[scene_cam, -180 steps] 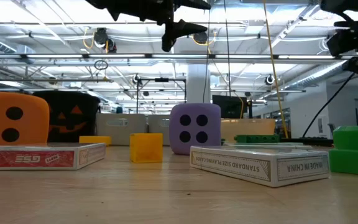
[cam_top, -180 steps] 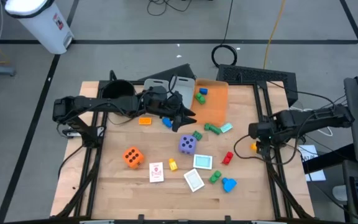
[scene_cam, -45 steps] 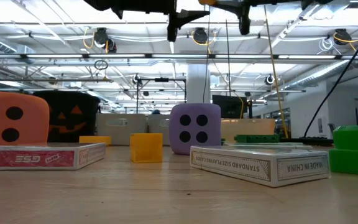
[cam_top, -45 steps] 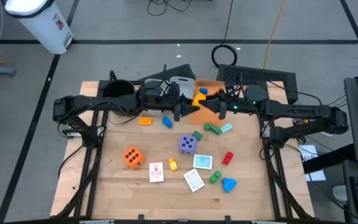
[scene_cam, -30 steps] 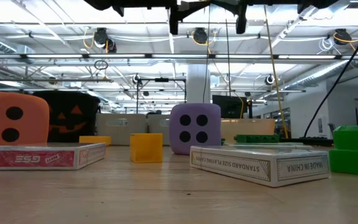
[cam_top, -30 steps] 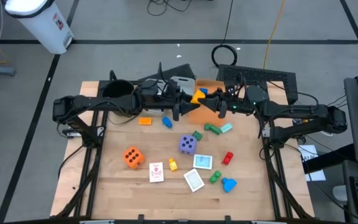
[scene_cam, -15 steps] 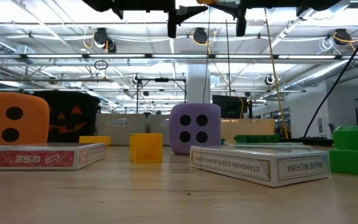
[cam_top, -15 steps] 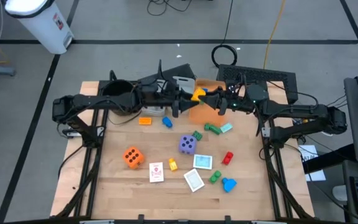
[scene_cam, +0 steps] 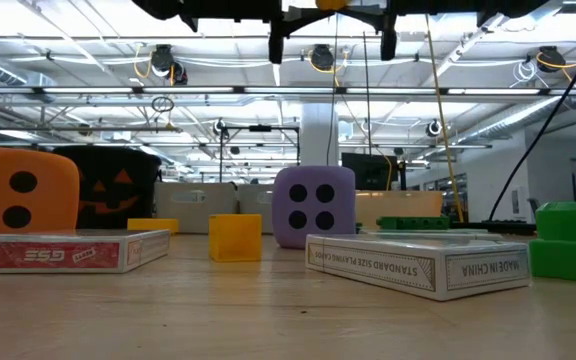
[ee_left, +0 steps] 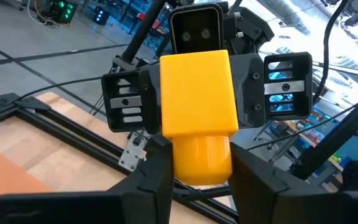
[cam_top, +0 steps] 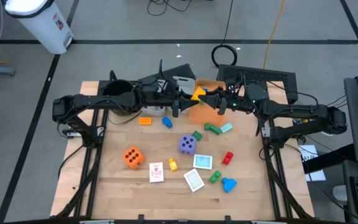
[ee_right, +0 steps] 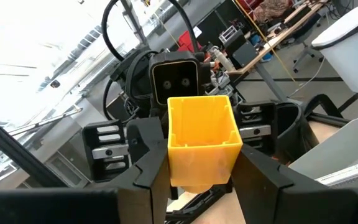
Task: Pick & Place Toys
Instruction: Put the middle yellow game piece into the orange bin
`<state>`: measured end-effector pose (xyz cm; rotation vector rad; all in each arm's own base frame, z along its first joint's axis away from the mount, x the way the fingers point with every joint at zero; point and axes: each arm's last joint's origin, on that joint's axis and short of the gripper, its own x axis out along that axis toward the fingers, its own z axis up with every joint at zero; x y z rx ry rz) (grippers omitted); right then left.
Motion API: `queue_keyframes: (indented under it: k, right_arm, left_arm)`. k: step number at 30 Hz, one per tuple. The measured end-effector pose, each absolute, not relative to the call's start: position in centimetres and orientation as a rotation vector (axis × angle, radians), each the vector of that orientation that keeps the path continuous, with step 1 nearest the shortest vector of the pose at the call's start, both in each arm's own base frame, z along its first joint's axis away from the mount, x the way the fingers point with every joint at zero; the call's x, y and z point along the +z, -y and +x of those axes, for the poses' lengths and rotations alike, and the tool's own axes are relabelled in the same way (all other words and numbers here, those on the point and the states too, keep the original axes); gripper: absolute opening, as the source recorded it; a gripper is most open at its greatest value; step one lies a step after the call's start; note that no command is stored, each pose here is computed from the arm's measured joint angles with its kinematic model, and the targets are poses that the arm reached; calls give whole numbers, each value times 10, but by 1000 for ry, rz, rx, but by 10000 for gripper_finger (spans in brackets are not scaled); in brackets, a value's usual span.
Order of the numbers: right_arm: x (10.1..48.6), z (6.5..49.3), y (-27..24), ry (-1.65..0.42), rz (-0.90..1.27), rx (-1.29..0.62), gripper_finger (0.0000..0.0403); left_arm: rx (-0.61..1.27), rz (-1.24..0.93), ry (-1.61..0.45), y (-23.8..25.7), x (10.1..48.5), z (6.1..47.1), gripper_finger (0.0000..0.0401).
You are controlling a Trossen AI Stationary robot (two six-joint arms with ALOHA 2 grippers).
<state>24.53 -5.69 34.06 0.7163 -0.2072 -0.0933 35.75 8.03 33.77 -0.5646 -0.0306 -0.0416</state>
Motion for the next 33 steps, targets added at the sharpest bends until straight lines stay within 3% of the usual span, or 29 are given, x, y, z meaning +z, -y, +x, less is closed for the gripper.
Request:
queue_keyframes:
  k: [21, 24, 33]
  right_arm:
    - [339, 245, 56, 182, 713, -73, 131]
    - [339, 245, 56, 181, 713, -71, 139]
    - [339, 246, 55, 167, 686, -56, 169]
  left_arm:
    - [-72, -551, 20, -82, 337, 357, 126]
    - [-75, -549, 19, -82, 337, 357, 135]
    - [-76, -544, 30, -82, 338, 357, 115]
